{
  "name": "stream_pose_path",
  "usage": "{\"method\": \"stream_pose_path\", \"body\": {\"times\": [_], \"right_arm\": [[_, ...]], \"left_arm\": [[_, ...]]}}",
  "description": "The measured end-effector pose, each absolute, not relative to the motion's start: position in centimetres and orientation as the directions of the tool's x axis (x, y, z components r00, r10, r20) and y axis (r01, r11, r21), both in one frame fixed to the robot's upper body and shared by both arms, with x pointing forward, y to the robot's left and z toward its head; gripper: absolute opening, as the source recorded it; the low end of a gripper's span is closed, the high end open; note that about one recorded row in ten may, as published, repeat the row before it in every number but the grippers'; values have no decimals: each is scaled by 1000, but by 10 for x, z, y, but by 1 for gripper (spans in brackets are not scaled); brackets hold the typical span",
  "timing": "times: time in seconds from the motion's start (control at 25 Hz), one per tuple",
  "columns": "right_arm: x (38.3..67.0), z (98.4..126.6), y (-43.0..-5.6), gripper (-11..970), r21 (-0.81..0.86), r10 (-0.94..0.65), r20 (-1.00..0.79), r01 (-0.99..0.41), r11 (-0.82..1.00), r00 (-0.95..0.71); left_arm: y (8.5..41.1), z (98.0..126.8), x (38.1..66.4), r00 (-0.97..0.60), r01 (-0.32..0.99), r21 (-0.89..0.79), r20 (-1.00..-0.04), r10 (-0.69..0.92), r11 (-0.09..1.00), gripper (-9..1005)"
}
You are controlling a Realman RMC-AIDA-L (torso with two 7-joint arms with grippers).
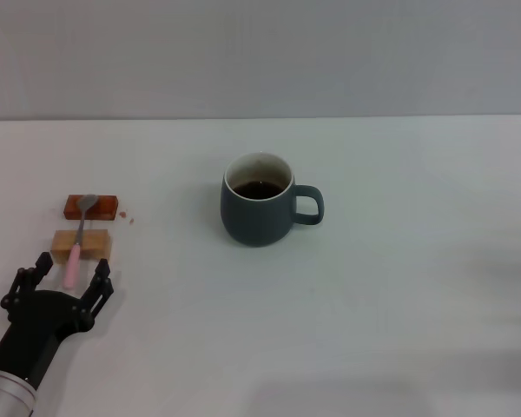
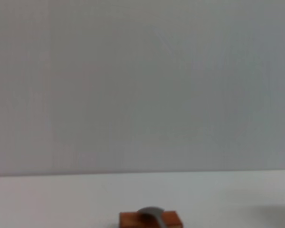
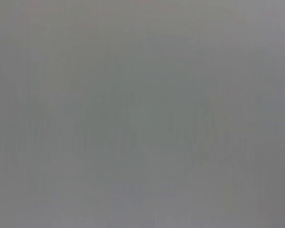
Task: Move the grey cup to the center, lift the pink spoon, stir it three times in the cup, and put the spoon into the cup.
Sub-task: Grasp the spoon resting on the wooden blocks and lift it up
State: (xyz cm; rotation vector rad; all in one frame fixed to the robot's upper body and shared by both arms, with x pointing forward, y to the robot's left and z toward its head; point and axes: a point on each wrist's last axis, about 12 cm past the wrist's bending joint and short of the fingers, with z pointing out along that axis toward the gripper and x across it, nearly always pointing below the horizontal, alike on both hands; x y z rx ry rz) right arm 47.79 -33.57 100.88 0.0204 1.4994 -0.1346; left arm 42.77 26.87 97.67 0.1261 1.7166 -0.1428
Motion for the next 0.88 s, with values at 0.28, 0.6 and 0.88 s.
{"method": "stream_pose_path", "body": {"times": [0.28, 0.6, 0.88], "right_arm": [[478, 1009, -335, -2, -70, -77, -995, 97, 993, 65], [478, 1009, -333, -2, -67, -73, -995, 90, 994, 68], [478, 1008, -332, -1, -67, -73, -995, 88, 994, 66]], "left_arm": [[273, 974, 430, -173, 135, -29, -985, -5, 990, 794], [268, 974, 430, -173, 165, -24, -985, 5, 986, 784], [262, 975, 430, -146, 201, 67, -985, 97, 977, 776]]}}
